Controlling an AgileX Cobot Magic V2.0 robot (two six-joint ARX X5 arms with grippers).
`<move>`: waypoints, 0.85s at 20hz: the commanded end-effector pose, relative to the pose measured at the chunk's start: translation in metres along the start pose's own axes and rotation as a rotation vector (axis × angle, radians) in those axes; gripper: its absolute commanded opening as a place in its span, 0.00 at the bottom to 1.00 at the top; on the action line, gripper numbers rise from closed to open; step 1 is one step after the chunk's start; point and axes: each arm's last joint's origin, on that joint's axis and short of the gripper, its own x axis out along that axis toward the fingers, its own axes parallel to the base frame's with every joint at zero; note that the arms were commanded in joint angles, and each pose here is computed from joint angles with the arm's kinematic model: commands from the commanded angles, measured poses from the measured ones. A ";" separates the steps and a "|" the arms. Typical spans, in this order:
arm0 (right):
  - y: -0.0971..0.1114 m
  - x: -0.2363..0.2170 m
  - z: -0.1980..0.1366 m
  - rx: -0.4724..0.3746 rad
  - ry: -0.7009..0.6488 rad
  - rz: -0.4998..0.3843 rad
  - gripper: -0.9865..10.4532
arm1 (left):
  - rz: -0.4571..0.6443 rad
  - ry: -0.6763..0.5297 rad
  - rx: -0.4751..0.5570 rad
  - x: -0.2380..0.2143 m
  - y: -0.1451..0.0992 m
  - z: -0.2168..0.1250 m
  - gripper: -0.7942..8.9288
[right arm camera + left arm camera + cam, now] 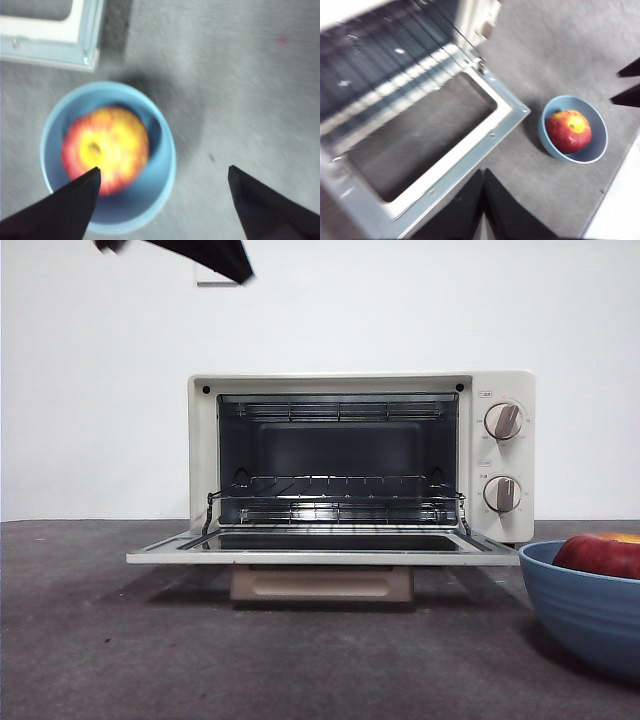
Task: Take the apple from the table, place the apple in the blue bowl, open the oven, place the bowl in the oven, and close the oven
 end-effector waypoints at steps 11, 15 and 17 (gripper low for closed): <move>-0.018 0.063 0.019 0.028 0.128 0.034 0.33 | 0.085 0.074 -0.105 -0.006 0.026 -0.068 0.09; -0.019 0.074 0.008 0.026 0.146 0.037 0.32 | 0.092 0.050 -0.122 -0.004 0.028 -0.068 0.09; -0.019 0.076 0.007 0.026 0.148 0.037 0.29 | 0.093 0.038 -0.127 -0.004 0.029 -0.067 0.09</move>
